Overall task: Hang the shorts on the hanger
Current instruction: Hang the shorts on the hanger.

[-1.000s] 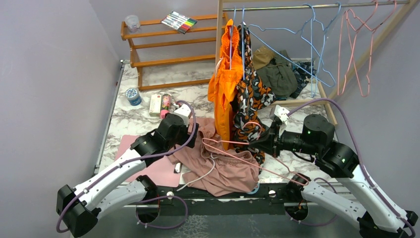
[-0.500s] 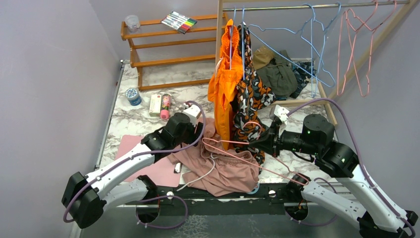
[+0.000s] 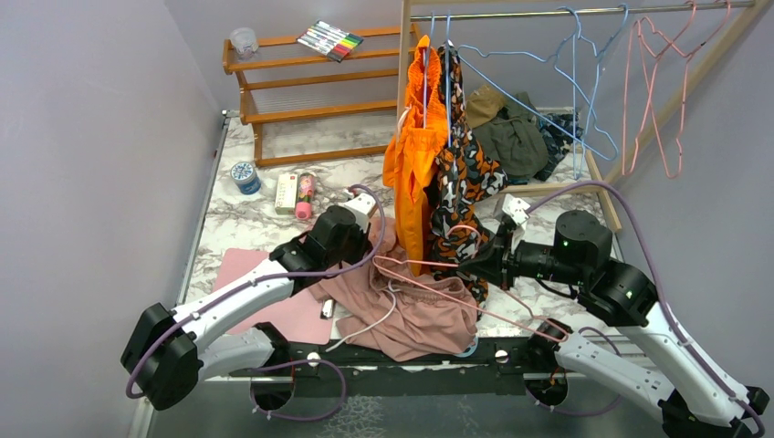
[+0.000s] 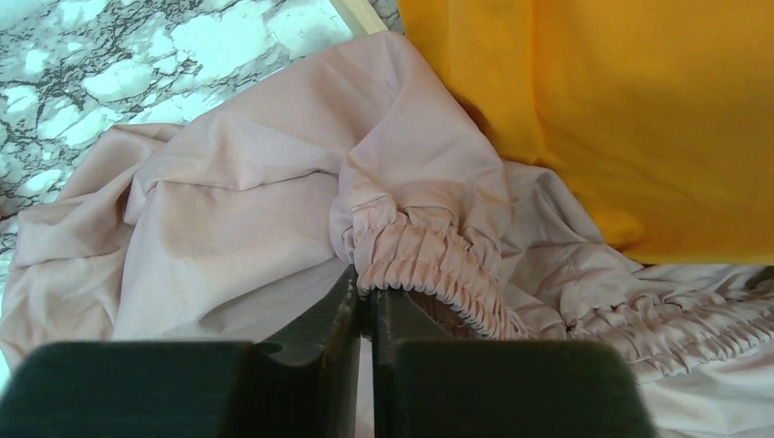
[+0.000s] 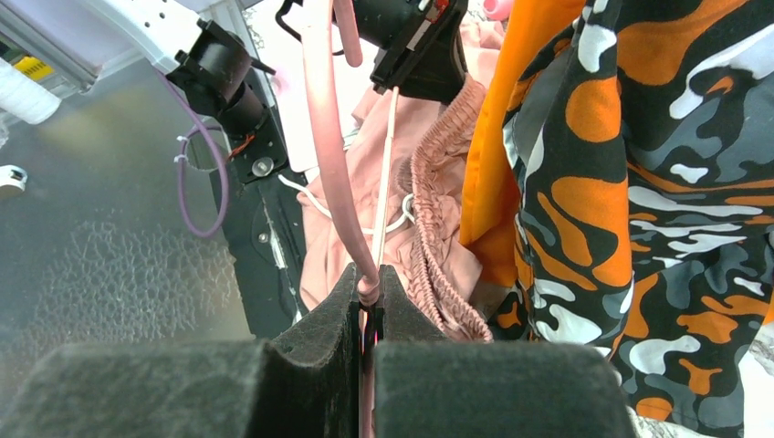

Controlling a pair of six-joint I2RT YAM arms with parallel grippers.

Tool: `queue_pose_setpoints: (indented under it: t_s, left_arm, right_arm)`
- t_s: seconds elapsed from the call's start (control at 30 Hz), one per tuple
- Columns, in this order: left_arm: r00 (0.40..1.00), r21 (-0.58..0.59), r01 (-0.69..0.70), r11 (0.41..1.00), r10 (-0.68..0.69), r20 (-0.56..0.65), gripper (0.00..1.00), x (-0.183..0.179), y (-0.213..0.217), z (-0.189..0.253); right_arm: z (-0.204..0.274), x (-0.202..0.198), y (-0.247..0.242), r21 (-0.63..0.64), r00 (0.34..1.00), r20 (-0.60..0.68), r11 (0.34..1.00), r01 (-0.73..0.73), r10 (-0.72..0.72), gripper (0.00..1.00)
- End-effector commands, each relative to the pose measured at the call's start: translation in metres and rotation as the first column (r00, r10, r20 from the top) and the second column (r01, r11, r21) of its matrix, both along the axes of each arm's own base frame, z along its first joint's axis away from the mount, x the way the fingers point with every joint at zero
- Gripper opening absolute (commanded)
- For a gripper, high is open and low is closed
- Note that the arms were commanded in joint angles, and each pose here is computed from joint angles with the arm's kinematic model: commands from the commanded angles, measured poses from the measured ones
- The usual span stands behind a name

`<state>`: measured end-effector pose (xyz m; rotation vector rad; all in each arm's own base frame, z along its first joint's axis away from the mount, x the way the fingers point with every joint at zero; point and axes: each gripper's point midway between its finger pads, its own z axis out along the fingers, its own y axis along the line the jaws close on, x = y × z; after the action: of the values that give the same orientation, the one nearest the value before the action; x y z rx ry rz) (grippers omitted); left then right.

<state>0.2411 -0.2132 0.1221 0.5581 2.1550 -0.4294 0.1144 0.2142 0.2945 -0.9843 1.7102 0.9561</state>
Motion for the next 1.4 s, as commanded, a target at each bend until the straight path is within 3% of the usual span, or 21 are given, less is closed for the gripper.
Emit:
queue_pose_setpoints:
  t_s: [0.0,0.37,0.6,0.93,1.37]
  left_arm:
    - [1.0,-0.021,0.008,1.0,-0.008,-0.019,0.02,-0.003,-0.002,0.0]
    - [0.988,-0.055,-0.154,0.986,0.154,-0.017,0.0,-0.013,0.029,0.055]
    - [0.981,-0.057,-0.188,0.981,0.185,-0.057,0.0,-0.017,0.032,0.07]
    - [0.969,0.045,-0.225,0.973,0.228,-0.091,0.0,-0.015,0.042,0.068]
    - [0.968,0.089,-0.23,0.969,0.238,-0.086,0.0,-0.011,0.046,0.073]
  right_arm:
    - [0.004,0.0,0.005,0.027,1.0,0.004,0.999,-0.016,0.016,0.01]
    - [0.001,0.003,0.026,0.015,0.994,-0.029,0.995,-0.102,0.102,0.01]
    - [0.017,0.02,0.038,0.016,0.996,0.047,0.997,-0.076,0.075,0.01]
    - [0.01,0.011,0.081,-0.163,0.97,0.235,0.986,-0.029,0.067,0.01]
    - [0.024,0.019,0.061,-0.15,0.951,0.31,0.987,0.063,-0.014,0.01]
